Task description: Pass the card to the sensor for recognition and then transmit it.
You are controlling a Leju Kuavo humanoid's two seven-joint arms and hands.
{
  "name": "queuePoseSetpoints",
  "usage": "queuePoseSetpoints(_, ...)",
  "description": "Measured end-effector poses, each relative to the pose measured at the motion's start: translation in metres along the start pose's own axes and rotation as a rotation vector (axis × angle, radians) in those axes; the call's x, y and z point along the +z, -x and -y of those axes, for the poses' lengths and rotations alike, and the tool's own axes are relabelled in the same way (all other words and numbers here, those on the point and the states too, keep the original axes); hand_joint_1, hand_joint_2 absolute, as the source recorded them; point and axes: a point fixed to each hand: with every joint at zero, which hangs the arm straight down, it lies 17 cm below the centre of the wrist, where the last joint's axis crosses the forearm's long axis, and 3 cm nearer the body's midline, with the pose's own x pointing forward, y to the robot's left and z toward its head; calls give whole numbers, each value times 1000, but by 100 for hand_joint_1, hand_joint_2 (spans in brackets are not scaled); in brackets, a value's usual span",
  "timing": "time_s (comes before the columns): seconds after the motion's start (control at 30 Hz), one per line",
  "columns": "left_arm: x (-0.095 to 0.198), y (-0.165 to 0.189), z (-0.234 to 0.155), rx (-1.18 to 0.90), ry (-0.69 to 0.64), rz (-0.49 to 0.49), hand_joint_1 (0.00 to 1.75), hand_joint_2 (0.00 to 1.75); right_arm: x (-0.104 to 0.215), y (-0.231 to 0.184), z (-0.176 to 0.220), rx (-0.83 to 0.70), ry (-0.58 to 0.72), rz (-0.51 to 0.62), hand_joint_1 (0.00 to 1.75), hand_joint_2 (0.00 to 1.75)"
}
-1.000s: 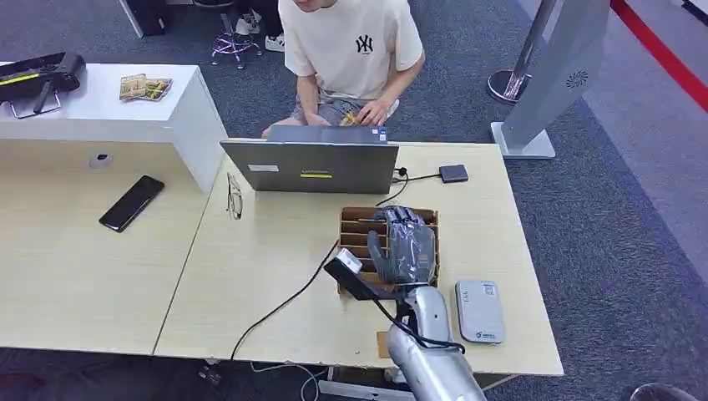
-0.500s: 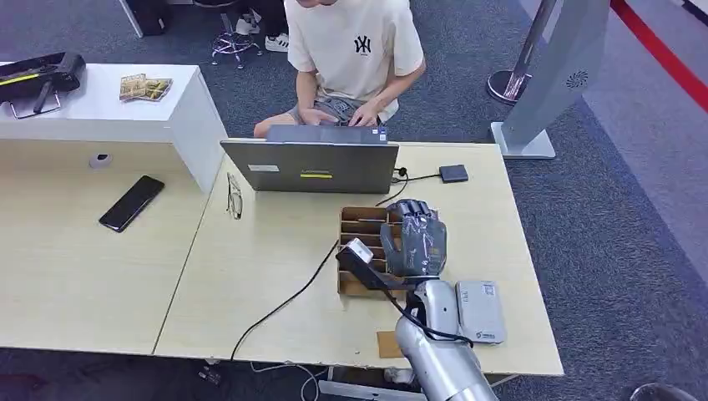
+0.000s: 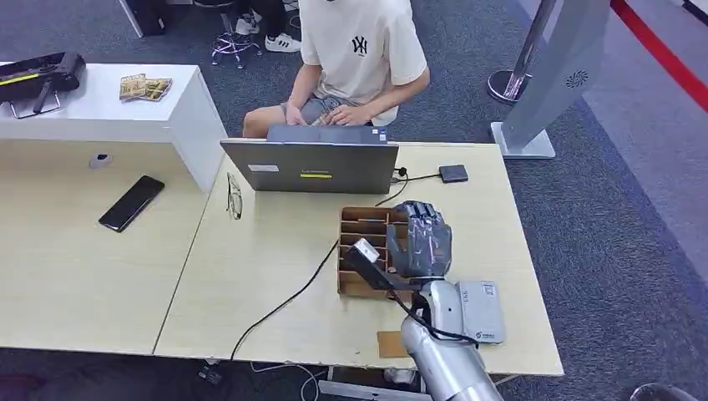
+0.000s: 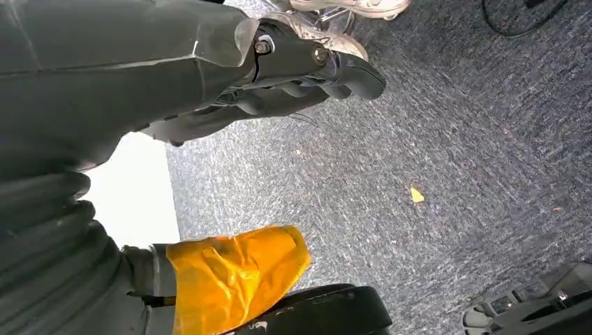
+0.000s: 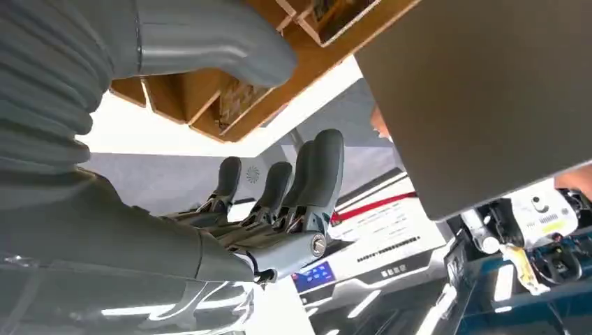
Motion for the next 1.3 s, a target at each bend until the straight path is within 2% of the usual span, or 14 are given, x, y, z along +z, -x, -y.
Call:
queuePoseSetpoints(0.23, 0, 0, 0, -1, 0, 0, 0, 175, 4, 3, -10, 0, -28, -10, 80, 175)
queuePoseSetpoints(0.73, 0, 0, 0, -2, 0, 0, 0, 175, -4, 20, -4, 16, -22, -42, 94, 175)
queuePoseSetpoints(1.0, 0, 0, 0, -3, 0, 1, 0, 175, -6, 28, -1, 32, -19, -52, 87, 175)
queuePoseSetpoints(1.03, 0, 0, 0, -3, 0, 1, 0, 175, -6, 29, -1, 34, -19, -53, 91, 175)
queuePoseSetpoints(1.07, 0, 0, 0, -3, -1, 1, 0, 175, -6, 30, -1, 35, -21, -54, 86, 175)
queuePoseSetpoints(1.13, 0, 0, 0, -3, -1, 1, 0, 175, -5, 32, -3, 38, -25, -59, 91, 175)
queuePoseSetpoints(1.3, 0, 0, 0, -3, -1, 1, 0, 175, -2, 35, -6, 45, -38, -61, 91, 175)
